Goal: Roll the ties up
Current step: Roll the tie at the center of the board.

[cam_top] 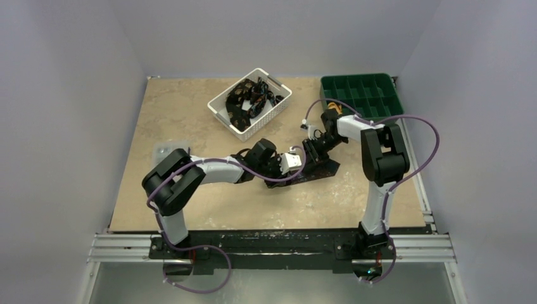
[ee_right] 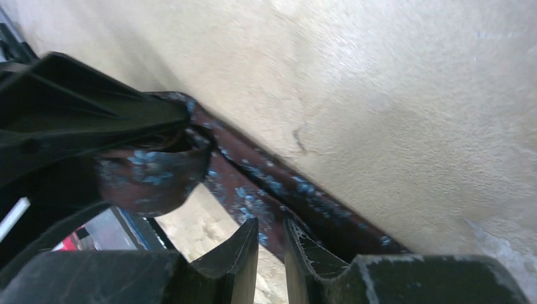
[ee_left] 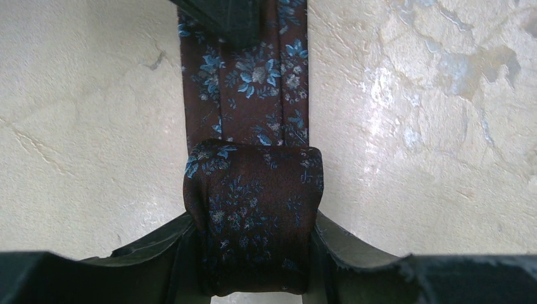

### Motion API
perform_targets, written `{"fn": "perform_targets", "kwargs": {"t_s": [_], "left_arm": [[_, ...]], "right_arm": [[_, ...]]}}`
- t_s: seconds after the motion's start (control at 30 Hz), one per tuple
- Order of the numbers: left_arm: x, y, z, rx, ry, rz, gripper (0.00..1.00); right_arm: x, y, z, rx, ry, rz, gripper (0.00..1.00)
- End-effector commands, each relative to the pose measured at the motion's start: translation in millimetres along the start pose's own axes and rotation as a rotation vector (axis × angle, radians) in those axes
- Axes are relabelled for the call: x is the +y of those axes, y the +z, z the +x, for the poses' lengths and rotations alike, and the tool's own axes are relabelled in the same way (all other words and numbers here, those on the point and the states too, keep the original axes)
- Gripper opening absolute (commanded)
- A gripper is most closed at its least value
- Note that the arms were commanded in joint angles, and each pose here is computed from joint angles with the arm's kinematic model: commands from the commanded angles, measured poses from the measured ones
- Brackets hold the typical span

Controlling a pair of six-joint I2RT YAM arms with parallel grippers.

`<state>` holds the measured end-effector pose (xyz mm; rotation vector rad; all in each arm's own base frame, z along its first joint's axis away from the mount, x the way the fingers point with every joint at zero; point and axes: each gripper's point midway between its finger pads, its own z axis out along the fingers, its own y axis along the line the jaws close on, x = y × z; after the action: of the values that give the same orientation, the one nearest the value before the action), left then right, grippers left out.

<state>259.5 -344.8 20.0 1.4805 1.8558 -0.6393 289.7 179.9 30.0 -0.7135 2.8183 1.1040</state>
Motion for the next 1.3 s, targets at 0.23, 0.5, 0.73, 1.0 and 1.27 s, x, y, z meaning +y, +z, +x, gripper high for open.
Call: {"fn": "perform_targets", "kwargs": {"t_s": [0.23,0.5,0.73,1.0,1.27], "left_arm": [[-21.2,-25.5,41.1,0.164,0.017,0.069,0.25],[-20.9,-20.0,52.4,0.255,-0.009,0.100,0.30],[-22.0,-18.3,57.8,0.273,-0.026,0.101,0.32],[-20.9,-15.7,62.0,0.292,-0.063,0.082,0.34],[-19.2,-12.8,63.7,0.288,-0.059,0.066,0.36]], "right_arm": [[-29.5,13.2,31.5,0.085,0.050,0.111,0.21],[48.1,-10.5,-4.7,-0.076,-0.035,-0.173,0.36],[82.6,-7.9,-13.5,-0.114,-0.013,-0.320,0.53],[93.9,12.0,2.4,-0.080,0.000,-0.347,0.65],[83.3,31.3,-2.8,-0.069,-0.030,-0.312,0.50]]}}
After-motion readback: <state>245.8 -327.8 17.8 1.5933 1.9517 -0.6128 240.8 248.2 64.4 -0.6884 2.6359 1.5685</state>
